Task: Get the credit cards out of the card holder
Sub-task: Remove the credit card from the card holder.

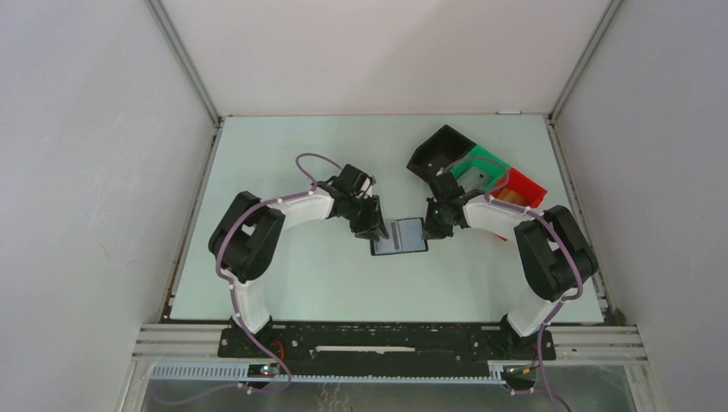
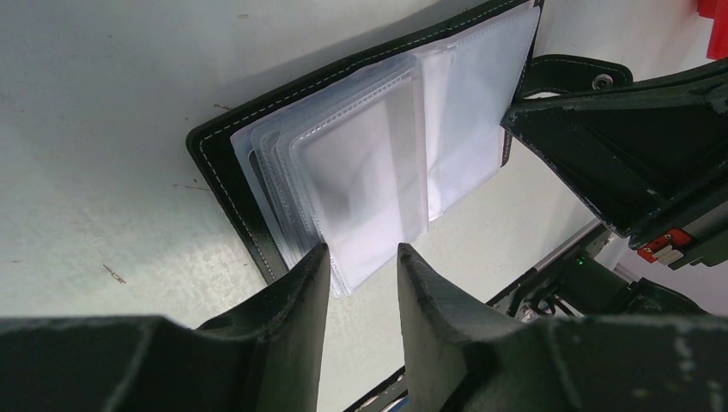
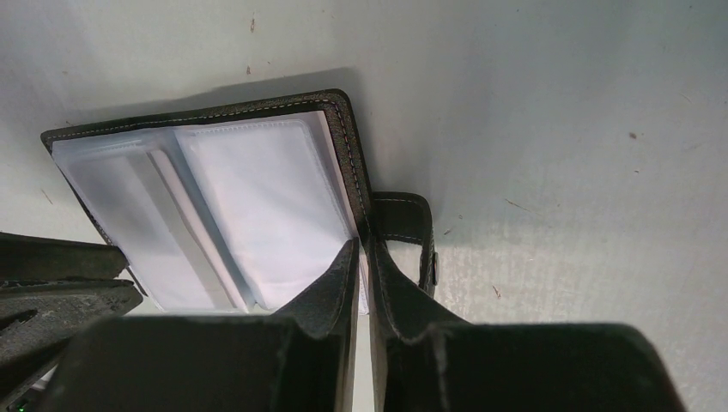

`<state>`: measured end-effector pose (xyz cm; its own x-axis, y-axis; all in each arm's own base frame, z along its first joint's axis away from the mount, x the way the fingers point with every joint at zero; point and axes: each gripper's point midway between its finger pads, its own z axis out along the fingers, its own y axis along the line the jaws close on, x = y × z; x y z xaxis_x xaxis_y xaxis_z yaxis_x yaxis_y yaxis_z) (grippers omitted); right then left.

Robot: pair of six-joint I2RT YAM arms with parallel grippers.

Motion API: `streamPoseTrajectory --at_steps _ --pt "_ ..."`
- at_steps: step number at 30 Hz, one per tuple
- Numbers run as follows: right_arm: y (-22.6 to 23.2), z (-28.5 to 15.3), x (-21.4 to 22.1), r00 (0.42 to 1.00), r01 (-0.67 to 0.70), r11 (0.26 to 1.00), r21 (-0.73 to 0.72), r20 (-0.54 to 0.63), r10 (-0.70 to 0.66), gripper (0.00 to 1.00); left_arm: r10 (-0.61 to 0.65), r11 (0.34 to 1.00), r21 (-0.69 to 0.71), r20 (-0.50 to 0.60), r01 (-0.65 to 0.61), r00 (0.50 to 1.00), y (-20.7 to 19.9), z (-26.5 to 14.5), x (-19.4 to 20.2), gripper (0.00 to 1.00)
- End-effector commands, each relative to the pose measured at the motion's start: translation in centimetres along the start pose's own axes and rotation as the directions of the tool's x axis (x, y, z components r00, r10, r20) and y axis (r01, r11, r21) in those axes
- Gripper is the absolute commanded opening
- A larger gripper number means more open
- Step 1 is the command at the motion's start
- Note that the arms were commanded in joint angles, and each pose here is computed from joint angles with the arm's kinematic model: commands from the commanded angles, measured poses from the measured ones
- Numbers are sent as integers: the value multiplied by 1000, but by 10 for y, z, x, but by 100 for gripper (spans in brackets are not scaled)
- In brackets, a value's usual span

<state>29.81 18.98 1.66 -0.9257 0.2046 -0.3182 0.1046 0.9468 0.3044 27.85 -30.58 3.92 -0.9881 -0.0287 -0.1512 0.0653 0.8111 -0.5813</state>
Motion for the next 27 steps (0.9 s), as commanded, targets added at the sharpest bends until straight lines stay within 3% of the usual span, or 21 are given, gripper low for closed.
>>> streamPoseTrajectory --at_steps 1,27 --pt "-7 13 -1 1000 -15 999 33 13 14 14 38 999 28 2 -38 999 -15 3 -7 40" --pt "-3 17 8 1000 -23 999 23 -4 23 13 102 982 157 47 -108 994 -67 -19 -16 39"
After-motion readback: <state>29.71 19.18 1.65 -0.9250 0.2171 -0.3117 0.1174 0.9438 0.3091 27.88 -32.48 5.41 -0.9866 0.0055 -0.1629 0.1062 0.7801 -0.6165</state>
